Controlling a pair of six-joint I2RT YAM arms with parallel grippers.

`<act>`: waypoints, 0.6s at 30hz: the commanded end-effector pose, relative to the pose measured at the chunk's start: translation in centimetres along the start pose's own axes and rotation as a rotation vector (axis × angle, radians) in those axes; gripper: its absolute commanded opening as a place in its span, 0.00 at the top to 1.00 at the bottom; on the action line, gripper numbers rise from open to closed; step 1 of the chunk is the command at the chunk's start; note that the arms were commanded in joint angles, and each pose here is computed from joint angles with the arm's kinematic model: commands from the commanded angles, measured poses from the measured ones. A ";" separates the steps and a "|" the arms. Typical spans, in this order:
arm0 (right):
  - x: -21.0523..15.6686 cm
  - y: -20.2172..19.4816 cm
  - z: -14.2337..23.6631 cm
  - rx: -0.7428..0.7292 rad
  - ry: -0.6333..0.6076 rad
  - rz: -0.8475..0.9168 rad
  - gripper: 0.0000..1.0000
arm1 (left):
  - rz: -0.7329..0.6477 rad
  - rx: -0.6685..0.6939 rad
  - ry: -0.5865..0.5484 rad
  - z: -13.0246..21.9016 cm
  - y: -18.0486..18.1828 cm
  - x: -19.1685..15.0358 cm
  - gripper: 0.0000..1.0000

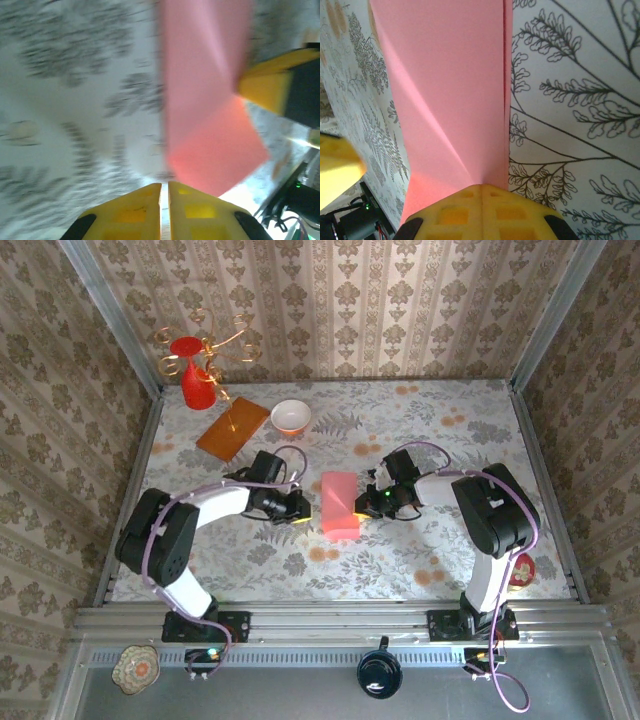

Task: Fold a paper plane with a square sheet of paper (pick it up from the middle)
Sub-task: First fold the square sheet of paper in half at the center of the table.

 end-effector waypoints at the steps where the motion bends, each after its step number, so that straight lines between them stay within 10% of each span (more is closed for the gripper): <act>1: -8.8 -9.9 0.0 -0.454 0.224 -0.252 0.95 | -0.054 -0.100 -0.043 -0.8 -4.7 0.3 0.87; 18: -9.0 -10.4 0.3 -0.494 0.202 -0.260 0.95 | 0.102 0.141 0.067 -6.0 3.7 -4.0 0.87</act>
Point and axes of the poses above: each hand's point on the last joint's axis, 136 mm out from that joint toward the fingers, its own z axis back along the fingers, its own y axis along the line the jaws close on, x = y × z, the point moved 4 cm from there along z, back along the fingers, and after that the axes turned 8 degrees about z, right-handed, at the moved point
